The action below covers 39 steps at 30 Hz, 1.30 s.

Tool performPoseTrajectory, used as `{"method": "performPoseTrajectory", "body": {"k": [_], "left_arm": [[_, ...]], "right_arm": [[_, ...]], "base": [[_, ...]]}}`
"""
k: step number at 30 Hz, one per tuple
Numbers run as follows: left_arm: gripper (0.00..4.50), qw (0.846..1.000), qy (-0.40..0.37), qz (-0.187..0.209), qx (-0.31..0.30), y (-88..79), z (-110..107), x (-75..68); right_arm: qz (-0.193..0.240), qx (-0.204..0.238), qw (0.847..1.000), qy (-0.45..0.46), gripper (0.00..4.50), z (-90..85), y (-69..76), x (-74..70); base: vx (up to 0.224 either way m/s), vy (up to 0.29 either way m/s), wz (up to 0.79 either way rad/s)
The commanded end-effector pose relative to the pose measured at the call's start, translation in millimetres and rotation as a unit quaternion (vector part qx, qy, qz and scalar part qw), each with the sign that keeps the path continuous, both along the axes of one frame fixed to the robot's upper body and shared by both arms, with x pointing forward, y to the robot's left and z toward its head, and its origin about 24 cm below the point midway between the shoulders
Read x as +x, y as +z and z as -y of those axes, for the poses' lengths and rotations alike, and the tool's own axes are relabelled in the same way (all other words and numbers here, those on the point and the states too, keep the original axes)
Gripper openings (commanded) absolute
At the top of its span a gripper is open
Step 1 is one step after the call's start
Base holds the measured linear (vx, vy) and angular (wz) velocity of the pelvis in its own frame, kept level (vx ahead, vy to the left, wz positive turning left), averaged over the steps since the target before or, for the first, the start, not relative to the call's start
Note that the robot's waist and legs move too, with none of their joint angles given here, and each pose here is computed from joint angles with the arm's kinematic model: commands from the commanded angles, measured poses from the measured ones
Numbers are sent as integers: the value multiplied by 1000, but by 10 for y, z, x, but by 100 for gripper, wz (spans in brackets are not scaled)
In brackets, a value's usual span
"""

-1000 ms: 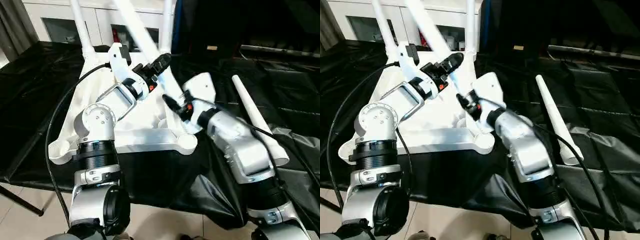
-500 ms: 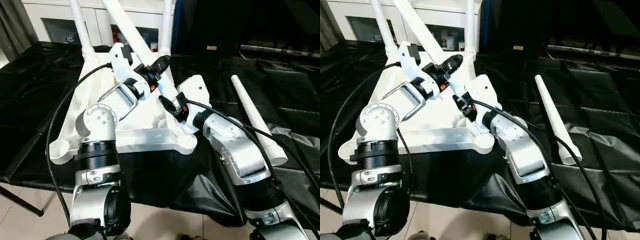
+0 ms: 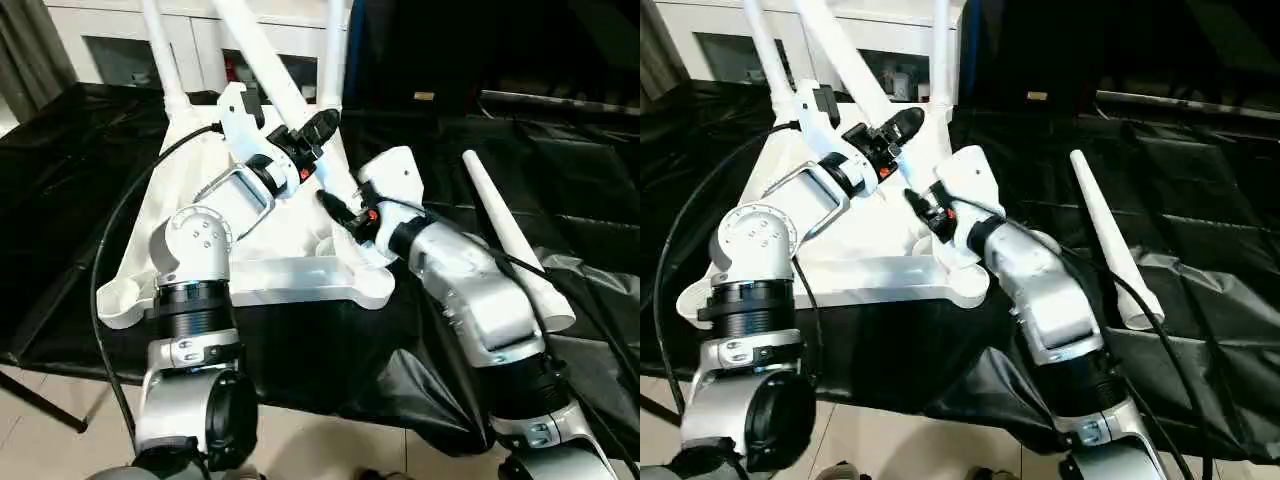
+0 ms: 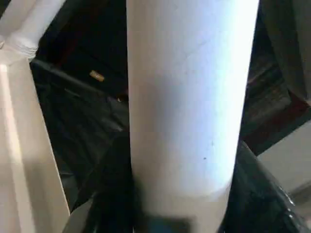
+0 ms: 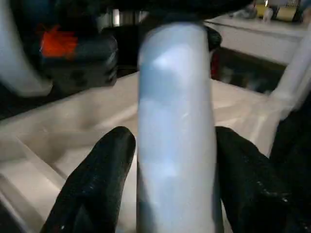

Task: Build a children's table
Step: Pick table leg

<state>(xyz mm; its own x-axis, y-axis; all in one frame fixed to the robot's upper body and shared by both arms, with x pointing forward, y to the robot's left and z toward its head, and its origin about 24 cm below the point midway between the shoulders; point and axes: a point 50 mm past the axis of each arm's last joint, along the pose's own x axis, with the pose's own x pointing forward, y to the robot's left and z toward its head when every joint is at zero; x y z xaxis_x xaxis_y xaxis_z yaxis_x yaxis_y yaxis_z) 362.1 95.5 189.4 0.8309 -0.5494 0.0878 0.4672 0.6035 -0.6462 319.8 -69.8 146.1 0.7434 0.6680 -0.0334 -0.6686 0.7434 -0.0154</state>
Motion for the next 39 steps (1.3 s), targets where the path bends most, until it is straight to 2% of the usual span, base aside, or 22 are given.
{"method": "performPoseTrajectory", "body": {"k": [1,3,5,8,10,14,16,22,26,31,36,37,39], "left_arm": [[184,997,-57,42,36,140,35,-38],[184,994,-86,56,49,169,30,-71],[184,986,-132,70,72,191,21,-128],[184,972,-197,88,98,220,-11,-226],[184,969,-206,89,102,224,-18,-242],[184,963,-235,100,91,295,-27,-286],[184,960,-245,104,92,307,-25,-299],[184,946,-283,119,106,306,18,-366],[184,951,-264,111,120,297,25,-332],[184,959,-207,114,156,295,-2,-227],[184,966,-147,112,179,311,-9,-150],[184,969,-119,112,186,319,4,-128],[184,970,-112,114,184,326,31,-136]], "right_arm": [[-25,77,997,17,301,178,260,61],[-38,88,995,28,303,272,304,84],[-72,92,991,58,303,389,332,89],[-96,71,986,116,303,540,386,44],[-99,70,985,126,303,558,402,28],[-153,79,972,161,303,573,429,-19],[-166,74,969,168,303,576,425,-26],[-209,54,952,218,303,546,340,-101],[-222,35,946,231,303,543,293,-141],[-215,30,947,238,303,529,303,-156],[-204,6,953,225,303,504,238,-154],[-192,-9,958,211,303,470,185,-144],[-182,-12,962,202,303,428,155,-138]], "base": [[0,0,0],[0,0,0],[0,0,0],[0,0,0],[0,0,0],[0,0,0],[0,0,0],[0,0,0],[0,0,0],[0,0,0],[0,0,0],[0,0,0],[0,0,0]]}}
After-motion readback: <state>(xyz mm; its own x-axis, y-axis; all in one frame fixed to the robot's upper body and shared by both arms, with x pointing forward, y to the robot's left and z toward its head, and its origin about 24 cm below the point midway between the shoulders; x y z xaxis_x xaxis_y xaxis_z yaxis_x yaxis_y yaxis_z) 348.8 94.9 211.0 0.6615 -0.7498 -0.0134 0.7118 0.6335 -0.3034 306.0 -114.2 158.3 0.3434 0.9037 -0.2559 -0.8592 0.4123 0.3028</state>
